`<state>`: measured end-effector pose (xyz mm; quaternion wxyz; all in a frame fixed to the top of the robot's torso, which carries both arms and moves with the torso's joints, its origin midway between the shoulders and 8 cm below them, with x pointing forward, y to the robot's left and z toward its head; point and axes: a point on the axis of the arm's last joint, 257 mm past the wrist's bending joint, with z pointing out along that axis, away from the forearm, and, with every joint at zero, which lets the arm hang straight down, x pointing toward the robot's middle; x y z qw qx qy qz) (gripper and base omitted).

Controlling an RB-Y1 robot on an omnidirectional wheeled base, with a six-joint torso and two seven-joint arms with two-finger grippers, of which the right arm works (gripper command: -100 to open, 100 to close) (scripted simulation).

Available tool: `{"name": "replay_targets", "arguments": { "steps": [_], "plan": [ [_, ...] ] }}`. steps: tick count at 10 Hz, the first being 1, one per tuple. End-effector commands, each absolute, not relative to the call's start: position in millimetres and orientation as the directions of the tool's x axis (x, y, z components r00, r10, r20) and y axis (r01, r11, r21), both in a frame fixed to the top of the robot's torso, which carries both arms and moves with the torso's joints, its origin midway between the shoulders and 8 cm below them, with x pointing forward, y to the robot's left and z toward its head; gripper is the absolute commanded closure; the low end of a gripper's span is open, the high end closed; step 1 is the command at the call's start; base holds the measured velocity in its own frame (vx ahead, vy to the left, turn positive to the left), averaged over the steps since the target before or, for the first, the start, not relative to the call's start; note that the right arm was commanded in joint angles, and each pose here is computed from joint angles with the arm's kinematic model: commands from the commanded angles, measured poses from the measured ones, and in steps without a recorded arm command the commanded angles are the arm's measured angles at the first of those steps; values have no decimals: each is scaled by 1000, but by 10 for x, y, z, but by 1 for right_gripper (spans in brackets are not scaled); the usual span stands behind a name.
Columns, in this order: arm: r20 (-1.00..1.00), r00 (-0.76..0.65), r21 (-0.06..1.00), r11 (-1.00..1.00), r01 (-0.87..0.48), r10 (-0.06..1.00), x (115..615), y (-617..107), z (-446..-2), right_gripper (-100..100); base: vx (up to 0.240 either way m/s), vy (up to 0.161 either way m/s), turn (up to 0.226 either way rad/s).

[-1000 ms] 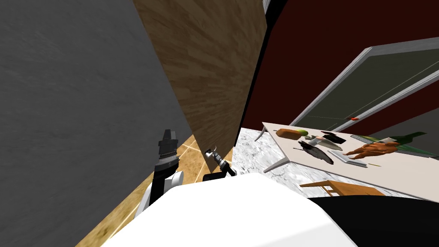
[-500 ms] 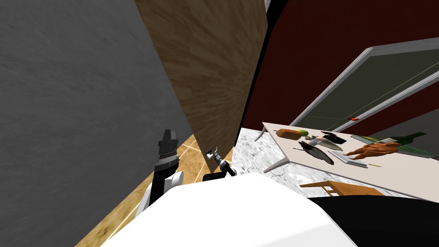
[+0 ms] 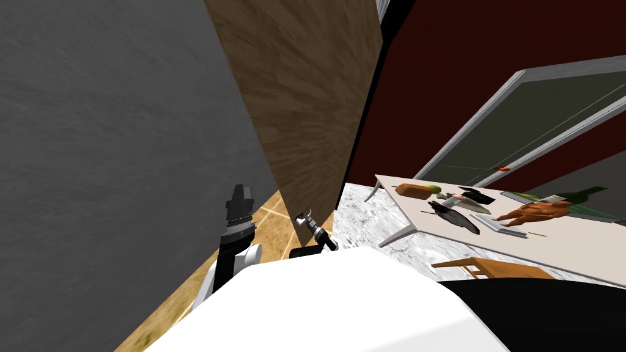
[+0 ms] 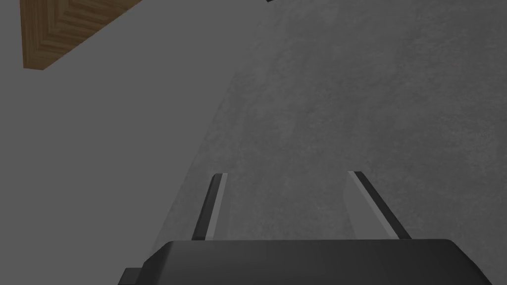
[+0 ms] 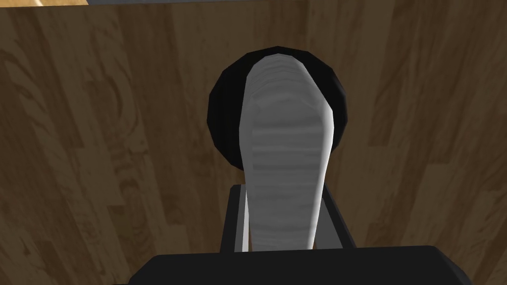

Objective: Push the door open

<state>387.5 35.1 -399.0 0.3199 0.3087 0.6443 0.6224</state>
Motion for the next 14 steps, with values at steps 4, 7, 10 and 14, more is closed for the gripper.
{"name": "replay_targets", "arguments": {
  "steps": [4, 7, 10, 14],
  "plan": [
    [-46, -545, 999, 51, -5, 837, 4066, -6, -3992, 100, 127, 187, -44],
    [-50, -518, 998, 55, -6, 854, 4139, -138, -3996, 100, 68, 92, -16],
    [-52, -489, 998, 56, -5, 871, 4211, -269, -3995, 100, 79, 95, -40],
    [-51, -449, 998, 55, -5, 892, 4303, -433, -3987, 100, 98, 115, -47]
  ]
}}
